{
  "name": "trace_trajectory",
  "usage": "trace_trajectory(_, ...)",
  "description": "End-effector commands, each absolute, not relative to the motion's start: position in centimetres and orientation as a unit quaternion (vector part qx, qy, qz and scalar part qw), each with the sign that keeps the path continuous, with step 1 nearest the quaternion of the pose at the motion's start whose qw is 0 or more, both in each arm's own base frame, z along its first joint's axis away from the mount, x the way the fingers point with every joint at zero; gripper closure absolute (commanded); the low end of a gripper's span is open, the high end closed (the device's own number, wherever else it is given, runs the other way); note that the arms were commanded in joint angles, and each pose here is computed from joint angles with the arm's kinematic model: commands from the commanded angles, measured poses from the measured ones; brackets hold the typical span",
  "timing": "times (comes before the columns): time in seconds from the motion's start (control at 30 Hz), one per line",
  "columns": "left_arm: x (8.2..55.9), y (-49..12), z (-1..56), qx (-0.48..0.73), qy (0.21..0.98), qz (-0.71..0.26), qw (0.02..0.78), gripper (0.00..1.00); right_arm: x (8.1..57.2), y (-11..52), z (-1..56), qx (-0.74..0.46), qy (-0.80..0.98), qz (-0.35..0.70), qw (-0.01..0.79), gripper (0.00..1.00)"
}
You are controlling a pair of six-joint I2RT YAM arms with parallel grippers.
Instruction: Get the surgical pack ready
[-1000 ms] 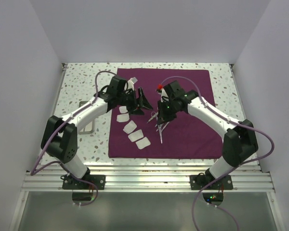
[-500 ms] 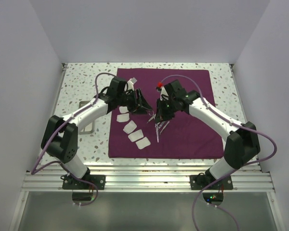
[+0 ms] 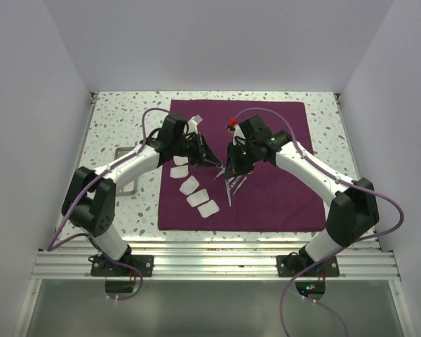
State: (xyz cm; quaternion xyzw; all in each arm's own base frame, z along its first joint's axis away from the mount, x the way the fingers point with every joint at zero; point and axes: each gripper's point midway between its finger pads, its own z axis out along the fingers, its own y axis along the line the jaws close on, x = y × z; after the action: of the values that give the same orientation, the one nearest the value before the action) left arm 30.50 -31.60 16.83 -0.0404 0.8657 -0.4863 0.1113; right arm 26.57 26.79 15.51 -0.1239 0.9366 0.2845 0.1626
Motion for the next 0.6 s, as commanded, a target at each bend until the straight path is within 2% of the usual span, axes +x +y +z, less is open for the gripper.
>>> trace_trajectory(0.0,31.0,-31.0,17.8,-0.015,0.866,-0.482,0.133,1.0,27.6,27.7,18.6,-0.137,0.925,0.299,0.191,0.91)
trace_trajectory(0.07,31.4,-28.7,17.0,-0.015,0.887,-0.437,0.148,1.0,27.8,26.4,18.2,-0.138,0.935,0.262,0.193,0.67)
trace_trajectory(0.1,31.2,-27.7,16.8,-0.019,0.897,-0.418,0.144,1.0,27.9,26.0,18.5,-0.139,0.937,0.25,0.2,0.63)
trace_trajectory(0.17,32.3,-24.6,17.3,-0.018,0.902,-0.391,0.183,1.0,28.0,24.0,17.8,-0.127,0.95,0.202,0.202,0.56)
trace_trajectory(0.2,32.1,-23.0,17.0,-0.029,0.911,-0.37,0.179,1.0,27.9,23.6,17.5,-0.129,0.953,0.189,0.201,0.56)
trace_trajectory(0.43,35.3,-7.1,19.2,-0.071,0.932,-0.176,0.31,1.0,24.1,22.0,14.3,-0.138,0.963,0.187,0.139,0.55)
trace_trajectory(0.57,36.2,0.5,19.2,-0.095,0.942,-0.041,0.318,1.0,22.0,21.4,13.1,-0.139,0.964,0.195,0.115,0.55)
